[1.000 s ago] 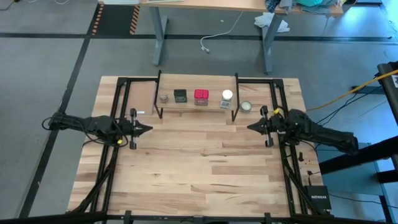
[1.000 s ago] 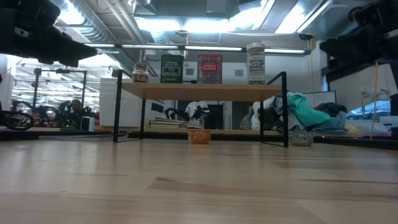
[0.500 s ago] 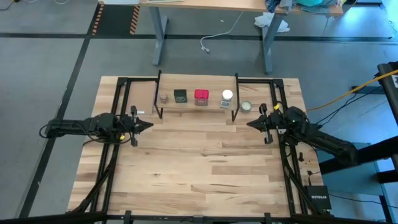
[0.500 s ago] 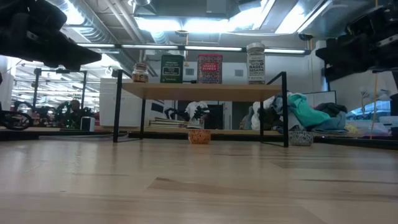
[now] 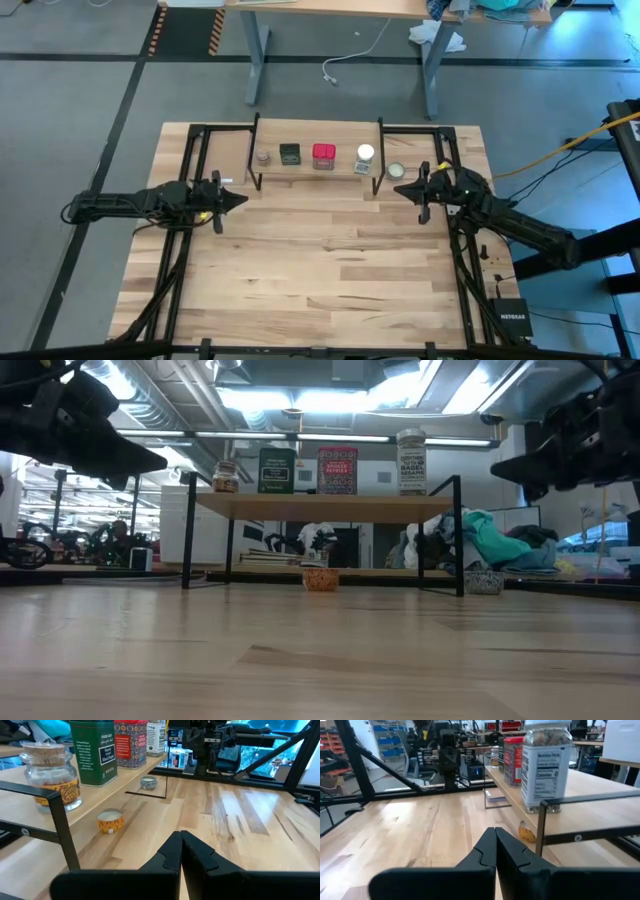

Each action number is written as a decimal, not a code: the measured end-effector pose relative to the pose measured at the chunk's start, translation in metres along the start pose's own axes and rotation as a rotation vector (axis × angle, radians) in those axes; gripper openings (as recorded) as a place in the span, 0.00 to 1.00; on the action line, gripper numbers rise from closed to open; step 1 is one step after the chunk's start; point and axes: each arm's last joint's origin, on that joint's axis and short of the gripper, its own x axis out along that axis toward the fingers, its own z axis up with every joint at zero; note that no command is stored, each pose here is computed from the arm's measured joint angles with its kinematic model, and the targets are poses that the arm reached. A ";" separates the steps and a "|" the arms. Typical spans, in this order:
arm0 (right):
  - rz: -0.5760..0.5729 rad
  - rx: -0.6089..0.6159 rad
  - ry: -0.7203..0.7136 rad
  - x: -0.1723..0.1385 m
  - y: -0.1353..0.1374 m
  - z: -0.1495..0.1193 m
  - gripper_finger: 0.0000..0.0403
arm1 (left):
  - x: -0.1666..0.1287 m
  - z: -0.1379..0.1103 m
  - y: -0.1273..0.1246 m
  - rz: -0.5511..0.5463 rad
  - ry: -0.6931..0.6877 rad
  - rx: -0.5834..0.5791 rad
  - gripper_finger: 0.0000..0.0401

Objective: Shelf spices
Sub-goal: Return to Home Position

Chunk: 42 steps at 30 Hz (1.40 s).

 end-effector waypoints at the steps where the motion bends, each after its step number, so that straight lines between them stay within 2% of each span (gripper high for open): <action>1: -0.004 0.004 0.005 0.000 0.000 -0.001 0.00 | 0.000 0.000 0.000 0.000 0.000 0.000 0.00; 12: -0.023 0.000 0.007 0.001 -0.001 -0.001 0.00 | 0.000 0.000 0.000 -0.001 0.000 0.000 0.00; 18: -0.097 0.082 0.008 0.001 -0.003 -0.002 0.01 | 0.000 0.000 0.000 -0.002 0.001 -0.010 0.00; 27: -0.097 0.097 0.007 0.001 -0.003 -0.002 0.08 | 0.000 0.000 0.000 -0.002 0.001 -0.012 0.00; 42: -0.097 0.097 0.007 0.001 -0.003 -0.002 0.09 | 0.000 0.000 0.000 -0.002 0.001 -0.014 0.00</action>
